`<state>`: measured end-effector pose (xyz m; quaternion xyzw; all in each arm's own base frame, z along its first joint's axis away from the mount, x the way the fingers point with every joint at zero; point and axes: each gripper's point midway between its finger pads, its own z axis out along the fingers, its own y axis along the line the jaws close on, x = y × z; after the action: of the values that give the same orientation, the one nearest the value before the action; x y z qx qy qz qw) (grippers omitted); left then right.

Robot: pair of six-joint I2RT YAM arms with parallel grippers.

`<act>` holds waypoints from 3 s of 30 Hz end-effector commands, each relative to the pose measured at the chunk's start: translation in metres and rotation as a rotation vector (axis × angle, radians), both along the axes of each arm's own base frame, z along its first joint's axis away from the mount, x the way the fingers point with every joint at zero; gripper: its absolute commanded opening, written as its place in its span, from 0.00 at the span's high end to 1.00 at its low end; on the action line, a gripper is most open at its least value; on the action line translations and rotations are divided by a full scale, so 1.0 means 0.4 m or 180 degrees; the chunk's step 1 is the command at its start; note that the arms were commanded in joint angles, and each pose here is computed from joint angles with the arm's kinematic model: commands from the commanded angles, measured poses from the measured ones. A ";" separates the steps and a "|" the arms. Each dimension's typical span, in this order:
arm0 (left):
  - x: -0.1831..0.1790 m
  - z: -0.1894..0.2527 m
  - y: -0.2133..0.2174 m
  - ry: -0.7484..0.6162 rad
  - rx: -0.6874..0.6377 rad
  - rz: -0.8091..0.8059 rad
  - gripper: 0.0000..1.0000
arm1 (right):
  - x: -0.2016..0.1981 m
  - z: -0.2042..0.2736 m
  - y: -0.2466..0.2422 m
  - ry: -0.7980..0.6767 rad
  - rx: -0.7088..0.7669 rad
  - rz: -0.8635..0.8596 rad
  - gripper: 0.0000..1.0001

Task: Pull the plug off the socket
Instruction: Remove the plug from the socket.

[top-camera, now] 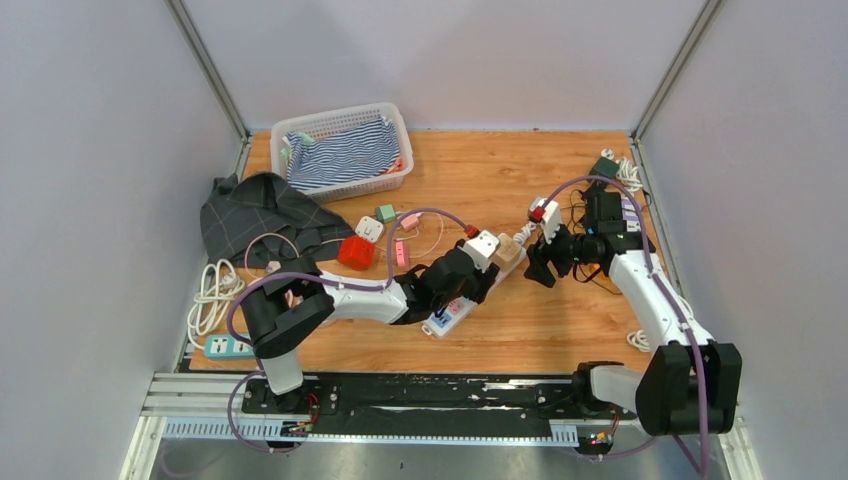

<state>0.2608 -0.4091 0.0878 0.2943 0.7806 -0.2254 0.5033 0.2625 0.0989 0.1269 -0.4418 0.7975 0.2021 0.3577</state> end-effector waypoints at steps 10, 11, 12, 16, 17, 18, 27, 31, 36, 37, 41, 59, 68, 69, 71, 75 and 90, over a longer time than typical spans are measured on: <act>-0.084 -0.026 -0.063 0.0172 -0.0001 -0.0791 1.00 | 0.045 0.036 0.035 0.0174 0.0333 -0.0194 0.20; -0.090 -0.030 -0.066 0.0192 -0.0001 -0.0846 1.00 | 0.052 0.029 0.038 0.0178 0.0287 -0.0193 0.20; -0.095 -0.031 -0.069 0.0199 0.0001 -0.0887 1.00 | 0.059 0.027 0.043 0.0163 0.0237 -0.0183 0.20; -0.093 -0.039 -0.075 0.0207 0.0012 -0.0895 1.00 | 0.075 0.002 0.061 0.0203 0.0007 -0.0235 0.20; -0.093 -0.041 -0.075 0.0214 0.0012 -0.0892 1.00 | 0.081 -0.005 0.062 0.0209 -0.0036 -0.0282 0.20; -0.092 -0.042 -0.074 0.0217 0.0014 -0.0881 1.00 | 0.087 -0.011 0.062 0.0208 -0.0053 -0.0329 0.20; -0.076 -0.050 -0.064 0.0214 -0.0008 -0.0704 1.00 | 0.097 -0.088 0.041 0.0450 -0.0232 -0.0637 0.25; -0.065 -0.051 -0.058 0.0213 -0.0020 -0.0592 1.00 | 0.085 -0.118 0.050 0.0532 -0.0347 -0.0597 0.29; -0.047 -0.049 -0.041 0.0236 -0.0056 -0.0344 1.00 | 0.077 -0.135 0.056 0.0510 -0.0512 -0.0550 0.43; -0.042 -0.048 -0.036 0.0249 -0.0077 -0.0269 1.00 | 0.078 -0.137 0.054 0.0514 -0.0526 -0.0563 0.47; -0.019 -0.038 -0.005 0.0326 -0.0229 0.0153 1.00 | 0.071 -0.147 0.052 0.0553 -0.0546 -0.0567 0.55; -0.042 -0.038 -0.007 -0.0337 0.0294 0.0363 1.00 | 0.070 -0.164 0.046 0.0597 -0.0636 -0.0538 0.87; -0.008 -0.108 0.011 0.0587 -0.0279 0.0309 1.00 | 0.070 -0.168 0.041 0.0598 -0.0681 -0.0528 0.88; -0.010 -0.106 0.010 0.0589 -0.0285 0.0294 1.00 | 0.070 -0.169 0.041 0.0600 -0.0683 -0.0527 0.88; -0.010 -0.106 0.007 0.0564 -0.0262 0.0260 1.00 | 0.069 -0.169 0.042 0.0602 -0.0684 -0.0523 0.88; -0.026 -0.095 -0.005 0.0185 0.0001 0.0257 1.00 | 0.070 -0.173 0.039 0.0609 -0.0701 -0.0523 0.88; -0.014 -0.137 0.008 0.0454 -0.0125 0.0404 1.00 | 0.071 -0.171 0.034 0.0584 -0.0730 -0.0528 0.88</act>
<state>0.2529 -0.4357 0.0903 0.2398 0.7697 -0.2322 0.5442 0.3147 0.1283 0.0857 -0.3938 0.8526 0.1384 0.3145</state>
